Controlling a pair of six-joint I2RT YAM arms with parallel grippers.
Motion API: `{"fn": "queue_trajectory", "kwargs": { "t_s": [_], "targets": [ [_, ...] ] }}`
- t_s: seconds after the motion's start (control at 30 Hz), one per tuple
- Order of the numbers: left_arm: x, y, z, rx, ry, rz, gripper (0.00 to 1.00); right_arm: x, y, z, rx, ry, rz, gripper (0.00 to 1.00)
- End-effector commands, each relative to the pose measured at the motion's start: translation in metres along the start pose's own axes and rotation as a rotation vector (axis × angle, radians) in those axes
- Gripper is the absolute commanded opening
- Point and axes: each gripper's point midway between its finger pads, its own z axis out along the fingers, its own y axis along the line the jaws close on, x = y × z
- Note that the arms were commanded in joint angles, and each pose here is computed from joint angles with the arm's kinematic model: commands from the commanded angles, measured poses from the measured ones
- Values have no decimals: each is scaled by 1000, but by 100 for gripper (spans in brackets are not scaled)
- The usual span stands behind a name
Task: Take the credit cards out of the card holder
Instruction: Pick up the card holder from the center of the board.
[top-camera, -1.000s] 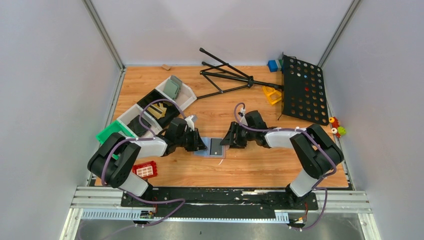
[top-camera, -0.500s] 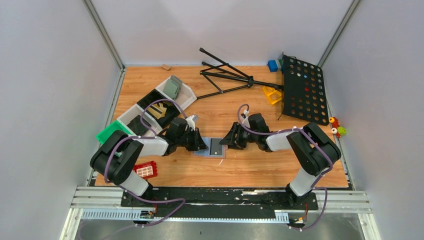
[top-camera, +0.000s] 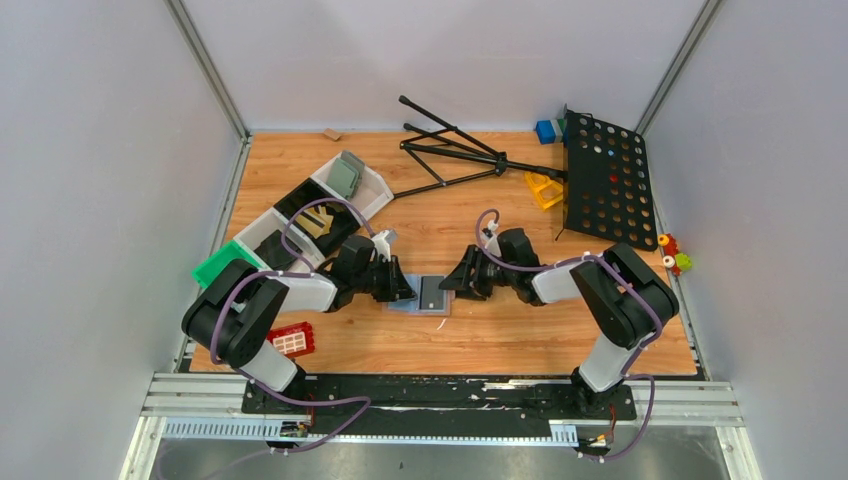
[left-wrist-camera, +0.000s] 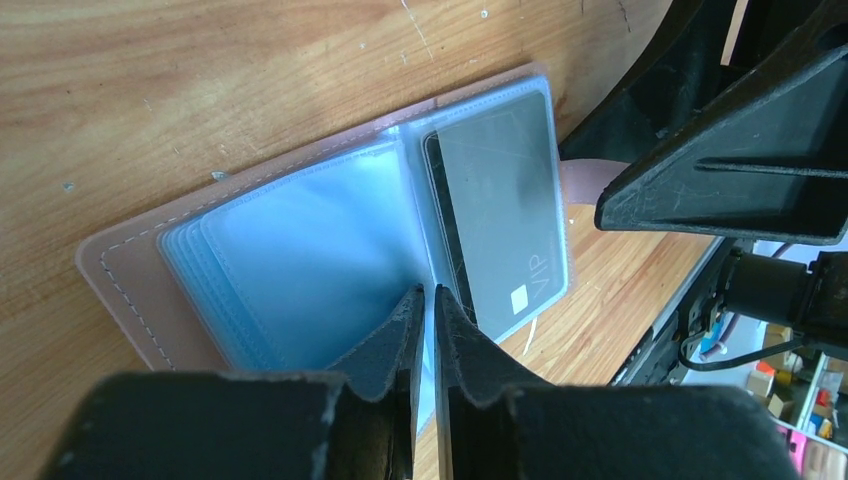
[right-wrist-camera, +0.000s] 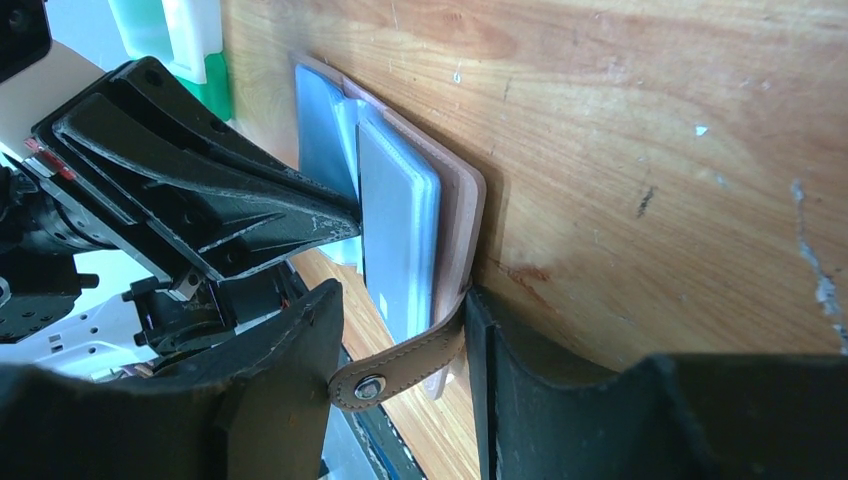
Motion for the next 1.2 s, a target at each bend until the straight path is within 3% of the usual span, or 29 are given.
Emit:
{"fn": "queue_trajectory", "kwargs": {
  "t_s": [0.0, 0.43, 1.0, 1.17],
  "targets": [
    [35, 32, -1, -109, 94, -12, 16, 21, 25, 3, -109, 85, -51, 49],
    [34, 25, -1, -82, 90, -11, 16, 20, 37, -1, -171, 72, -76, 54],
    [24, 3, -12, -20, 49, 1, 16, 12, 15, 9, -61, 47, -53, 17],
    [19, -6, -18, 3, 33, 12, 17, 10, 18, 6, -55, 42, -90, 13]
  ]
}}
